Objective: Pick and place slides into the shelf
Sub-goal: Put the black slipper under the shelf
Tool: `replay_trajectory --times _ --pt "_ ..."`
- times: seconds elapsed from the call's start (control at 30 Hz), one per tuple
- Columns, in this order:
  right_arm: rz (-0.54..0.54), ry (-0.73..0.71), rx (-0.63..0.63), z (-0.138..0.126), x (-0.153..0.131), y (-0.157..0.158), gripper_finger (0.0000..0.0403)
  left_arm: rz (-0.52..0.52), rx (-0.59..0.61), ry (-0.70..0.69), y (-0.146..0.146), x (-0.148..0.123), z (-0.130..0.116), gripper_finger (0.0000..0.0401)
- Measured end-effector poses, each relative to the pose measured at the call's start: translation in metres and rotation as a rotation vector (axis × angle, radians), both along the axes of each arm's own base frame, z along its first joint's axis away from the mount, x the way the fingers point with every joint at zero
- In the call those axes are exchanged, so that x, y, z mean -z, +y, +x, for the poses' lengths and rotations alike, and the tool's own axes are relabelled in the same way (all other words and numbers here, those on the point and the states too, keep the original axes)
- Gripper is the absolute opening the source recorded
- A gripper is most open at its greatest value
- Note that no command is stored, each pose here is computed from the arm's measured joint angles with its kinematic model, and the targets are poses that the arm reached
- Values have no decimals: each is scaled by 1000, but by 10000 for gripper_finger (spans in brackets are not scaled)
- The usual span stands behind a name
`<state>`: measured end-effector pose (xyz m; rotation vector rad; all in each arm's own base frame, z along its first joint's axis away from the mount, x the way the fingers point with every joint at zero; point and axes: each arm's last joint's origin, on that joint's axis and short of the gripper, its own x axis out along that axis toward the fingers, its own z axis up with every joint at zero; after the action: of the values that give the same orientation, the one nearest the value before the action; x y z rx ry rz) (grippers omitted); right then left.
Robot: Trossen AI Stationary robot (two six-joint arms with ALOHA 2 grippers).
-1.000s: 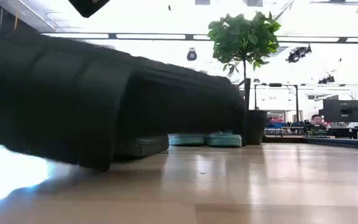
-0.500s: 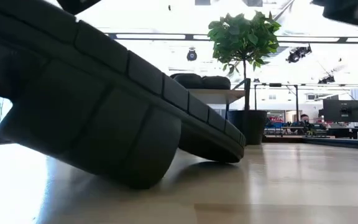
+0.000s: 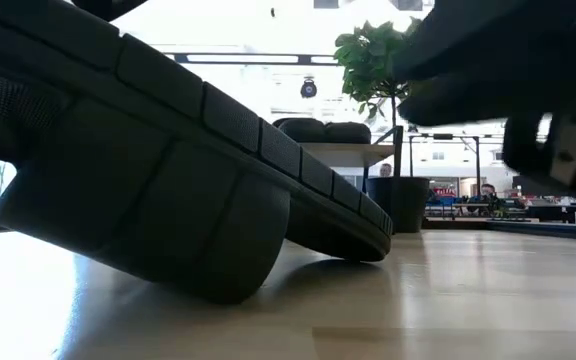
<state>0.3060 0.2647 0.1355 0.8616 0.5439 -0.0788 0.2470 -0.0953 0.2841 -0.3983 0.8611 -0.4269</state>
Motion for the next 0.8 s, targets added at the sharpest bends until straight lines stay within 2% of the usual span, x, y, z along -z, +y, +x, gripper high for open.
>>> replay_trajectory --times 0.2,0.37,0.7,0.8 --pt "10 10 27 2 9 -13 108 1 -4 0 0 0 0 5" --pt "-10 4 -4 9 8 -20 138 14 -19 -5 1 0 0 5" --pt "-23 31 -82 20 11 -32 154 15 -24 1 1 0 0 5" --pt "-18 51 -99 21 16 -33 154 25 -33 63 1 4 -4 5"
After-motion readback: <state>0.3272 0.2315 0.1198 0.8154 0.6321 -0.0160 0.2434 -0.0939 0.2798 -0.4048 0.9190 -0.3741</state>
